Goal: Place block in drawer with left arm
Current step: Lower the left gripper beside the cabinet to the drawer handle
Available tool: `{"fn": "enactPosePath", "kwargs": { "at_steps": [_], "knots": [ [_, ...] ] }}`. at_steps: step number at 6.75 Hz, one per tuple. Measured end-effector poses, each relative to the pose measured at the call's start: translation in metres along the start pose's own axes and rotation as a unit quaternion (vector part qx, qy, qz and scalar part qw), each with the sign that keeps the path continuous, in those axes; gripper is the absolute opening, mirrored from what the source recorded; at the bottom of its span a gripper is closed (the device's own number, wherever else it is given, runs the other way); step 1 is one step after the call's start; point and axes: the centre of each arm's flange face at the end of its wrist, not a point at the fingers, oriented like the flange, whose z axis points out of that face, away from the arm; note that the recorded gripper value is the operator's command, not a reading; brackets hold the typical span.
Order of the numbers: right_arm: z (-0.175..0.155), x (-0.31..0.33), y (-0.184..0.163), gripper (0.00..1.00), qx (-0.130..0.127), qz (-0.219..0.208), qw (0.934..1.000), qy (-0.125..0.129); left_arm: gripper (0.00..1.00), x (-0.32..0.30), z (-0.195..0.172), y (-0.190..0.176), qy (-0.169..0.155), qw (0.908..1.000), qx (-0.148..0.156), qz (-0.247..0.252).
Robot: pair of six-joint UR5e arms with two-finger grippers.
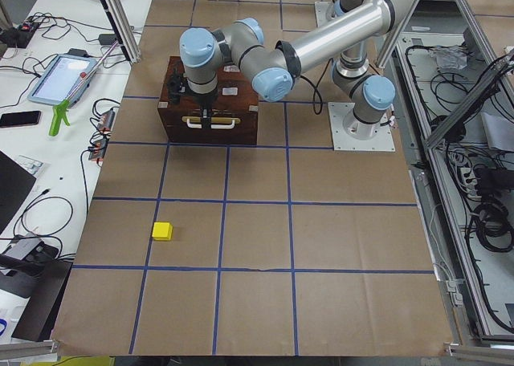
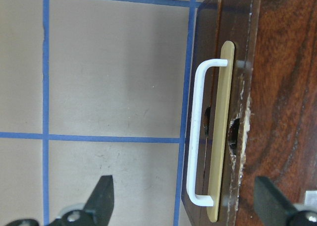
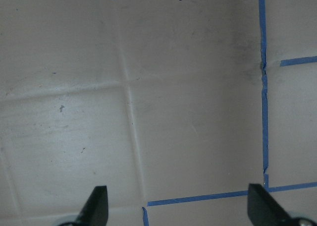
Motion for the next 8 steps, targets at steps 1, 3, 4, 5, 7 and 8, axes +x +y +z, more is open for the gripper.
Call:
{"fn": "enactPosePath", "kwargs": {
  "at_steps": [1,3,4,5,7,8],
  "knots": [
    [0.000,0.000,0.000,1.00,0.000,0.000,1.0000,0.000,0.99,-0.012,0.004,0.004,0.029,0.9996,0.001,-0.005],
    [0.000,0.000,0.000,1.00,0.000,0.000,1.0000,0.000,0.99,-0.022,0.023,0.004,0.060,0.9981,-0.009,-0.012],
    [0.000,0.000,0.000,1.00,0.000,0.000,1.0000,0.000,0.99,-0.023,0.037,0.001,0.068,0.9975,-0.018,-0.012],
    [0.000,0.000,0.000,1.00,0.000,0.000,1.0000,0.000,0.98,-0.026,0.052,-0.004,0.074,0.9968,-0.027,-0.013],
    [0.000,0.000,0.000,1.00,0.000,0.000,1.0000,0.000,0.98,-0.033,0.079,-0.013,0.083,0.9956,-0.043,-0.013],
    [0.000,0.000,0.000,1.00,0.000,0.000,1.0000,0.000,0.98,-0.033,0.089,-0.017,0.085,0.9951,-0.048,-0.012]
  ]
}}
